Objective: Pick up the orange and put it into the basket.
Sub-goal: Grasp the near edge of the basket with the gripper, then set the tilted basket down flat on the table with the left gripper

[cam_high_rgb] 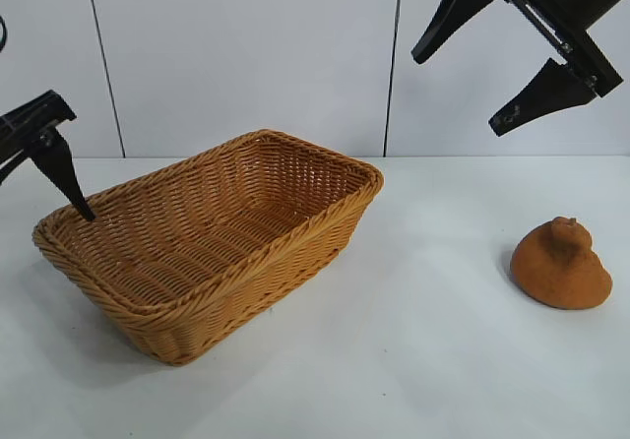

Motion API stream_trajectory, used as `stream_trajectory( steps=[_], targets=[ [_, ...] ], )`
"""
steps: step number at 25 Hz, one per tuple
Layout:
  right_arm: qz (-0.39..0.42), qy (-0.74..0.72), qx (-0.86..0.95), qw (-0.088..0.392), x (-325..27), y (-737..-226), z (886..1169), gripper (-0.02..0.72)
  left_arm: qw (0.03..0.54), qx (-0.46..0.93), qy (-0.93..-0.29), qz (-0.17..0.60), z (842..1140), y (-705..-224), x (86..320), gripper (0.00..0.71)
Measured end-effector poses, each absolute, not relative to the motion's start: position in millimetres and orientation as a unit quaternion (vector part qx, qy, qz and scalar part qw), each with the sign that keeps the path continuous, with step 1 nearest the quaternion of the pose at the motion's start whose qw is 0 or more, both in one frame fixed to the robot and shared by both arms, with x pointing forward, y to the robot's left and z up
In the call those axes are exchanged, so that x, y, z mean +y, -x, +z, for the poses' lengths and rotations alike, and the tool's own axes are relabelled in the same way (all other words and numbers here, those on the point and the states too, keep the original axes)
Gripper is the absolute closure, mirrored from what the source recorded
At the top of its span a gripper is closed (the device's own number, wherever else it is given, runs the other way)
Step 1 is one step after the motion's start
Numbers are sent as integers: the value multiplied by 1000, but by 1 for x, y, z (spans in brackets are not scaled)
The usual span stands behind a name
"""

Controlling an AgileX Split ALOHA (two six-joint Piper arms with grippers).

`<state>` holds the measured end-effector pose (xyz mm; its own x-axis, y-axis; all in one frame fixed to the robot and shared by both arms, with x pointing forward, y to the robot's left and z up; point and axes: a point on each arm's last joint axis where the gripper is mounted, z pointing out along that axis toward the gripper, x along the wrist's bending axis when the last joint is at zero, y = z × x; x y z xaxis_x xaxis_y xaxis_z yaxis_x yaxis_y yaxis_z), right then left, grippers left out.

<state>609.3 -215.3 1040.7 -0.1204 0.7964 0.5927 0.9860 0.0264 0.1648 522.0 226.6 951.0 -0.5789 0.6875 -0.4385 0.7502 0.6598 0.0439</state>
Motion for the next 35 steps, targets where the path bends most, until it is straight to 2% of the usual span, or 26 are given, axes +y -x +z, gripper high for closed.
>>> stream_trajectory(
  steps=[5,9,10,12,15,16,20,24,27,35],
  targets=[
    [-277,641,-695,171,-215,-609,1041,52,205,887,-407,-76,920,-529,203,98],
    [-276,640,-696,172,-215,-609,1041,52,183,902,-382,-86,893,-534,198,123],
    [-275,640,-696,174,-215,-609,1041,52,178,904,-380,-87,890,-534,198,165],
    [-274,640,-696,175,-215,-609,1041,52,176,905,-378,-88,889,-534,198,296],
    [-274,640,-696,175,-215,-609,1041,52,181,904,-376,-92,892,-538,196,579],
    [-274,640,-696,175,-215,-609,1041,52,181,905,-373,-96,893,-539,195,618],
    [-274,640,-696,175,-215,-609,1041,52,169,892,-400,-124,908,-550,193,623],
    [-274,640,-696,175,-215,-609,1041,52,208,857,-456,-124,939,-578,197,623],
    [-274,640,-697,175,-215,-608,1041,52,217,821,-514,-119,957,-595,200,623],
    [-273,639,-697,176,-215,-608,1041,52,138,743,-651,-74,961,-614,191,625]
  ],
)
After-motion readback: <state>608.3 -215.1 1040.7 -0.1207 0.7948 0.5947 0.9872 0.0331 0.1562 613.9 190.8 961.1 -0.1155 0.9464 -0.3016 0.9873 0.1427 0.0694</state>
